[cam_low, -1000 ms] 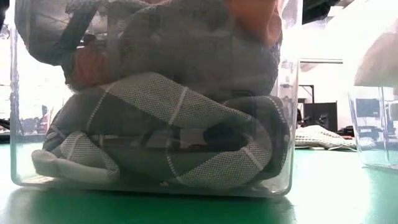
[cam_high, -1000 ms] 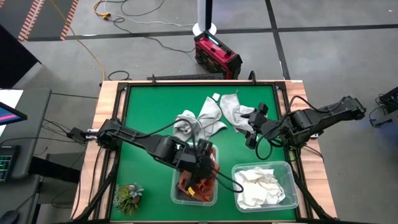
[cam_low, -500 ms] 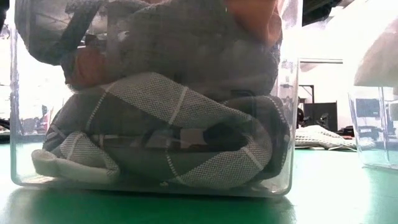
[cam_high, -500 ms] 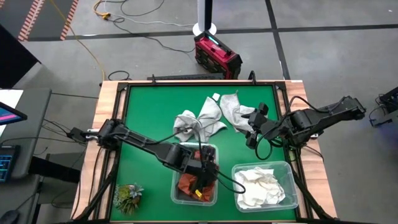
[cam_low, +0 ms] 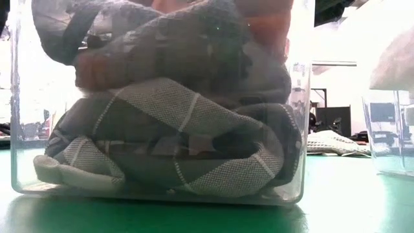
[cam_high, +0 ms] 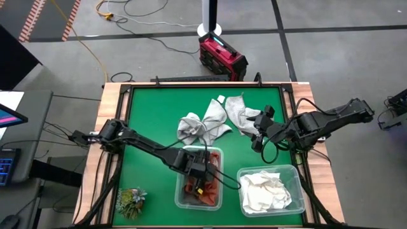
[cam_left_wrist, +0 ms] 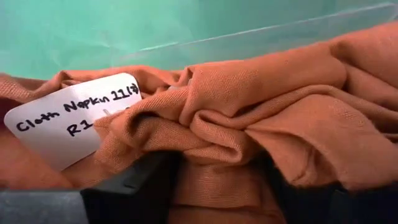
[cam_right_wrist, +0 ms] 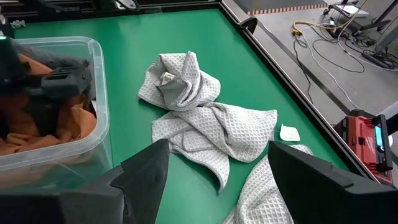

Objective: Sort towels by color in basket
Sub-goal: Put the orange towel into the left transparent bin, then put the middle light grey towel into the right transparent bin

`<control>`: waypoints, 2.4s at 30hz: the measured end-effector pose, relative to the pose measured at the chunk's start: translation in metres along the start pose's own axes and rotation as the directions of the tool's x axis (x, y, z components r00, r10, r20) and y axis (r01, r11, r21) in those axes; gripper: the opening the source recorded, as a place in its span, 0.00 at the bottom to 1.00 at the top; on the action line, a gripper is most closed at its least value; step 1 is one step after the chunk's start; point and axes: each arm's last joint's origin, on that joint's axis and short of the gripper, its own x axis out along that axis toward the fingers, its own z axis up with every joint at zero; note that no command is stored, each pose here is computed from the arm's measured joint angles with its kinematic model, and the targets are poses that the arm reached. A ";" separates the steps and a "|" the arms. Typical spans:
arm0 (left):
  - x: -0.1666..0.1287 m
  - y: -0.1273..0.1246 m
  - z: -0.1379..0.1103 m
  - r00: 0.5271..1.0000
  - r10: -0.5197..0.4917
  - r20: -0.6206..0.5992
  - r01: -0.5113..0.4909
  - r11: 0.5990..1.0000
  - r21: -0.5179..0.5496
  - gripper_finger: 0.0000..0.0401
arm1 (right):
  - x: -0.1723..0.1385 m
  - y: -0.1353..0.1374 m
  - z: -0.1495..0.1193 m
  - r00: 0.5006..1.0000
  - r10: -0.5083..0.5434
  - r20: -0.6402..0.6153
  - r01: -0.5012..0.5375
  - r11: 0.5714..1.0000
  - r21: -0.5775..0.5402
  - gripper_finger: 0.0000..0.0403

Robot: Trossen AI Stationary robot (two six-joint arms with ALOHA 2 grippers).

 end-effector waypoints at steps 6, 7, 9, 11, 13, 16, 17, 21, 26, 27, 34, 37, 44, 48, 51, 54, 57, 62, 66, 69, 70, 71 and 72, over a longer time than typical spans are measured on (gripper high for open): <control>-0.011 0.003 0.014 0.998 -0.050 0.033 0.051 0.999 -0.016 0.58 | 0.000 0.000 0.000 1.000 0.000 -0.001 0.000 1.000 -0.001 0.76; -0.013 0.003 0.016 0.998 -0.050 0.034 0.051 0.999 -0.011 0.58 | 0.000 0.000 0.000 1.000 0.000 -0.001 0.000 1.000 -0.001 0.76; -0.019 0.002 0.020 0.998 -0.052 0.032 0.052 0.999 0.006 0.58 | 0.000 0.000 0.000 1.000 0.000 -0.001 0.000 1.000 -0.001 0.76; -0.025 0.000 0.021 0.998 -0.055 0.032 0.054 0.998 0.026 0.58 | 0.000 0.000 0.000 1.000 0.000 -0.001 0.000 1.000 -0.001 0.76; -0.035 -0.001 0.022 0.998 -0.049 0.045 0.047 0.998 0.046 0.58 | 0.000 0.000 0.000 1.000 0.000 0.000 0.000 1.000 0.000 0.76; -0.056 0.002 0.022 0.998 0.007 0.069 -0.011 0.998 0.066 0.58 | 0.000 0.000 0.000 1.000 0.000 -0.001 0.000 1.000 0.021 0.76; -0.065 0.004 0.022 0.996 0.028 0.082 -0.034 0.997 0.069 0.58 | 0.000 0.000 0.000 1.000 0.001 -0.002 -0.001 1.000 0.029 0.76; -0.092 0.012 0.020 0.986 0.084 0.147 -0.098 0.991 0.093 0.58 | -0.001 0.002 -0.002 1.000 0.008 -0.013 -0.007 1.000 0.029 0.76; -0.104 0.033 0.009 0.976 0.146 0.163 -0.160 0.984 0.081 0.58 | -0.002 0.003 -0.004 1.000 0.013 -0.022 -0.013 1.000 0.024 0.76; -0.105 0.038 0.006 0.975 0.159 0.156 -0.172 0.983 0.070 0.58 | -0.001 0.005 -0.004 1.000 0.014 -0.025 -0.013 1.000 0.021 0.76; -0.115 0.078 -0.006 0.889 0.259 0.377 -0.272 0.962 -0.019 0.58 | 0.014 0.023 -0.009 0.996 0.038 -0.079 -0.045 0.995 -0.089 0.76; -0.112 0.106 -0.015 0.776 0.347 0.527 -0.362 0.929 -0.079 0.58 | 0.026 0.032 -0.013 0.993 0.015 -0.120 -0.035 0.986 -0.165 0.76; -0.136 0.164 -0.038 0.472 0.485 0.736 -0.372 0.867 -0.333 0.58 | 0.055 0.030 -0.017 0.980 -0.071 -0.186 0.028 0.975 -0.222 0.76; -0.154 0.172 -0.043 0.331 0.494 0.804 -0.339 0.857 -0.387 0.57 | 0.065 0.015 -0.012 0.975 -0.123 -0.187 0.089 0.980 -0.177 0.76; -0.162 0.171 -0.043 0.301 0.490 0.818 -0.352 0.854 -0.382 0.55 | 0.077 0.000 -0.005 0.975 -0.163 -0.153 0.141 0.979 -0.149 0.76; -0.160 0.171 -0.044 0.317 0.489 0.813 -0.374 0.852 -0.366 0.53 | 0.098 -0.019 -0.002 0.983 -0.130 -0.128 0.114 0.985 -0.127 0.76; -0.149 0.169 -0.052 0.322 0.489 0.811 -0.398 0.847 -0.353 0.51 | 0.123 -0.040 -0.001 0.988 -0.052 -0.143 0.042 0.996 -0.075 0.76; -0.143 0.163 -0.077 0.186 0.528 0.829 -0.444 0.798 -0.408 0.47 | 0.161 -0.061 -0.012 0.972 -0.096 -0.216 0.083 0.994 -0.070 0.76; -0.161 0.159 -0.094 0.104 0.561 0.821 -0.465 0.757 -0.458 0.45 | 0.189 -0.058 -0.021 0.970 -0.054 -0.239 0.023 0.991 -0.133 0.76; -0.167 0.157 -0.103 0.139 0.586 0.798 -0.483 0.744 -0.462 0.44 | 0.210 -0.057 -0.022 0.960 0.012 -0.278 -0.054 0.989 -0.141 0.76; -0.170 0.156 -0.105 0.154 0.591 0.792 -0.487 0.743 -0.460 0.44 | 0.217 -0.057 -0.022 0.957 0.035 -0.289 -0.076 0.988 -0.132 0.76; -0.173 0.155 -0.107 0.169 0.599 0.782 -0.491 0.740 -0.460 0.44 | 0.224 -0.057 -0.020 0.954 0.051 -0.296 -0.092 0.988 -0.126 0.76; -0.176 0.156 -0.110 0.183 0.609 0.772 -0.496 0.735 -0.462 0.44 | 0.231 -0.058 -0.018 0.953 0.061 -0.297 -0.100 0.988 -0.119 0.76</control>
